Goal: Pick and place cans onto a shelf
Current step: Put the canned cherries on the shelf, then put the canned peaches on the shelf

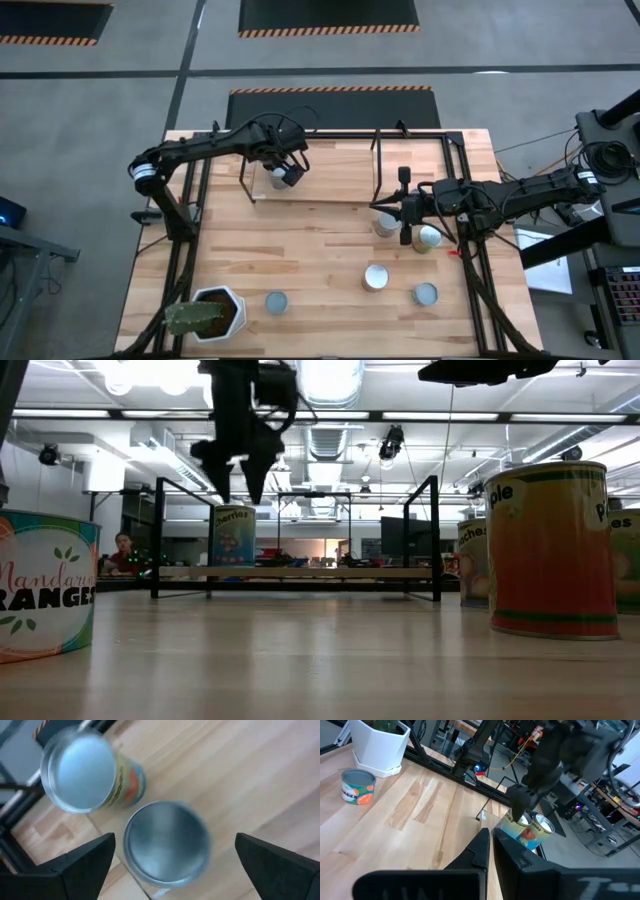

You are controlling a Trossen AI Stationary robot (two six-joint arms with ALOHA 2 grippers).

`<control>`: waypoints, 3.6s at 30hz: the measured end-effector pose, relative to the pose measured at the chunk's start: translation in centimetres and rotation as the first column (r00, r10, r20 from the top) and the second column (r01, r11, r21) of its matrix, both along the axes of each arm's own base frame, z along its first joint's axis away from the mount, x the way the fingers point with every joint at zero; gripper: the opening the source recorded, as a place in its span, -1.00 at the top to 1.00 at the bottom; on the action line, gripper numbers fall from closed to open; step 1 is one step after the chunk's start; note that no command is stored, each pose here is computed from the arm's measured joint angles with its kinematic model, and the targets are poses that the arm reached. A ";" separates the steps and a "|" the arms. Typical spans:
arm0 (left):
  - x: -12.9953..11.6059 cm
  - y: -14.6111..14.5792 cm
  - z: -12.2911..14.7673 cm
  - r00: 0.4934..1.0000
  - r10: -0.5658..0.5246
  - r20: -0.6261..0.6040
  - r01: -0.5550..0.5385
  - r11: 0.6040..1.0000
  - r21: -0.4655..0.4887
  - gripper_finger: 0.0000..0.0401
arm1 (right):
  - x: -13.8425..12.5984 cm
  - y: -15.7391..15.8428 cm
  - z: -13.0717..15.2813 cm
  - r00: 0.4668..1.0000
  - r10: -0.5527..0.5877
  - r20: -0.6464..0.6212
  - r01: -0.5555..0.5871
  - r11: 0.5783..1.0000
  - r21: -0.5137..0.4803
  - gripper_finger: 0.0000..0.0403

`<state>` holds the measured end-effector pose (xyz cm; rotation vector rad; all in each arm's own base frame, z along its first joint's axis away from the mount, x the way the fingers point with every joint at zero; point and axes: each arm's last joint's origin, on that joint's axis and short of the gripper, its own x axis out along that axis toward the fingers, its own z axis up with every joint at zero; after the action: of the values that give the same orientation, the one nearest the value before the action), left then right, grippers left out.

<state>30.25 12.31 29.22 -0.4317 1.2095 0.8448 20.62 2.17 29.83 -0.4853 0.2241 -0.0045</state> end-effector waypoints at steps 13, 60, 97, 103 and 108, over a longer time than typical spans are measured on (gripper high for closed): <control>0.4 -1.0 1.1 0.994 -0.113 0.004 0.113 0.993 0.023 -0.29 | 0.0 0.0 0.0 1.000 0.000 0.000 0.000 1.000 -0.001 0.94; -1.2 0.8 -2.3 0.991 -0.055 -0.125 0.062 0.997 0.053 1.00 | 0.0 0.0 0.0 1.000 0.001 -0.001 -0.001 1.000 -0.003 0.94; -1.9 -23.2 7.0 0.502 -0.862 0.073 0.596 0.406 0.693 1.00 | 0.4 0.5 -0.8 0.884 -0.151 -0.443 0.378 0.789 0.485 0.94; -3.7 -23.7 4.3 0.366 -0.928 0.075 0.615 0.302 0.728 1.00 | -0.1 0.5 -1.5 0.626 -0.237 -0.743 0.685 0.622 0.379 0.94; -6.3 -21.6 5.2 0.374 -0.909 0.183 0.499 0.364 0.786 1.00 | 0.0 0.5 -1.8 0.487 -0.279 -0.828 0.802 0.518 0.298 0.94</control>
<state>23.99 -9.30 34.41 0.4376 0.3167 0.1527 20.60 2.64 28.06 0.4011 1.1348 -0.4383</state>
